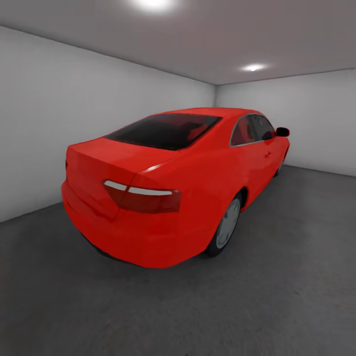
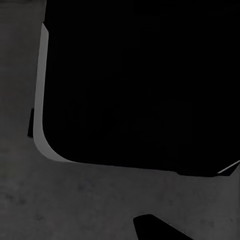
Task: Move the two storage containers from the living room to the garage. In the garage, place one container on the floor and stack the other container on top of it (either order is fine).
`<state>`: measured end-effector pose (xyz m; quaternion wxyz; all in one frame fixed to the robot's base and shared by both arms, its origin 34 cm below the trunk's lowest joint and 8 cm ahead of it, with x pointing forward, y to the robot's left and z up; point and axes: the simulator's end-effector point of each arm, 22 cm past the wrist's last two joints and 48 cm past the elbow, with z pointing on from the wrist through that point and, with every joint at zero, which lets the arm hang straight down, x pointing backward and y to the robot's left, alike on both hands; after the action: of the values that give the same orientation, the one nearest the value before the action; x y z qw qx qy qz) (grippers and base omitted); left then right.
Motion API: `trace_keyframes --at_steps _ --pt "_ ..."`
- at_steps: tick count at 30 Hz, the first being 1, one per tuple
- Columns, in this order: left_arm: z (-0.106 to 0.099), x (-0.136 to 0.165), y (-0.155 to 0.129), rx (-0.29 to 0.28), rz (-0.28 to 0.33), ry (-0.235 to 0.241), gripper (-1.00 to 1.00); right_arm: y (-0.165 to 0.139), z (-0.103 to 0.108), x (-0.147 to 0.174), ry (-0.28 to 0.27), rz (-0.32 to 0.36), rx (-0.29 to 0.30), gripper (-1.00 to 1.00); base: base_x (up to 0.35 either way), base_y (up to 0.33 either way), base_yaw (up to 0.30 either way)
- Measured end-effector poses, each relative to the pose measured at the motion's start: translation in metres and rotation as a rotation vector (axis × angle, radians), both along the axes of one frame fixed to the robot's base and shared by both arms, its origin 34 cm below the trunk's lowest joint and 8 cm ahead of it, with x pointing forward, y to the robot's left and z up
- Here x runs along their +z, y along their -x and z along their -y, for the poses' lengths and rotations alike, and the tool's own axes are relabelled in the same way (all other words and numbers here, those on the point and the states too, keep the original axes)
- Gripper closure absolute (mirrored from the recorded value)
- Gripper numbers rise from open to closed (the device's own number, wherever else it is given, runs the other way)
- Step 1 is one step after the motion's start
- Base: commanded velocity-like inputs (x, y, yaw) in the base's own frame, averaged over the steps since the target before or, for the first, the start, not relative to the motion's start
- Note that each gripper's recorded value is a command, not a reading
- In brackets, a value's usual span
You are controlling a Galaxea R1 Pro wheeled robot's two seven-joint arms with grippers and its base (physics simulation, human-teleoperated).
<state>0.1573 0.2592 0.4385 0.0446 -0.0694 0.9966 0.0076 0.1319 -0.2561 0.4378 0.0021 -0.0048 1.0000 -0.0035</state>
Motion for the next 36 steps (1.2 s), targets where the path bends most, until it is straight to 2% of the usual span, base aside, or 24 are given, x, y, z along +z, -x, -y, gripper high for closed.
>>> trace_keyframes --at_steps 36 --pt "-0.0002 0.0003 -0.0062 0.000 0.016 0.000 -1.00 -0.0065 0.0002 -0.0001 -0.001 0.017 0.011 -1.00 0.000 0.000 -0.291"
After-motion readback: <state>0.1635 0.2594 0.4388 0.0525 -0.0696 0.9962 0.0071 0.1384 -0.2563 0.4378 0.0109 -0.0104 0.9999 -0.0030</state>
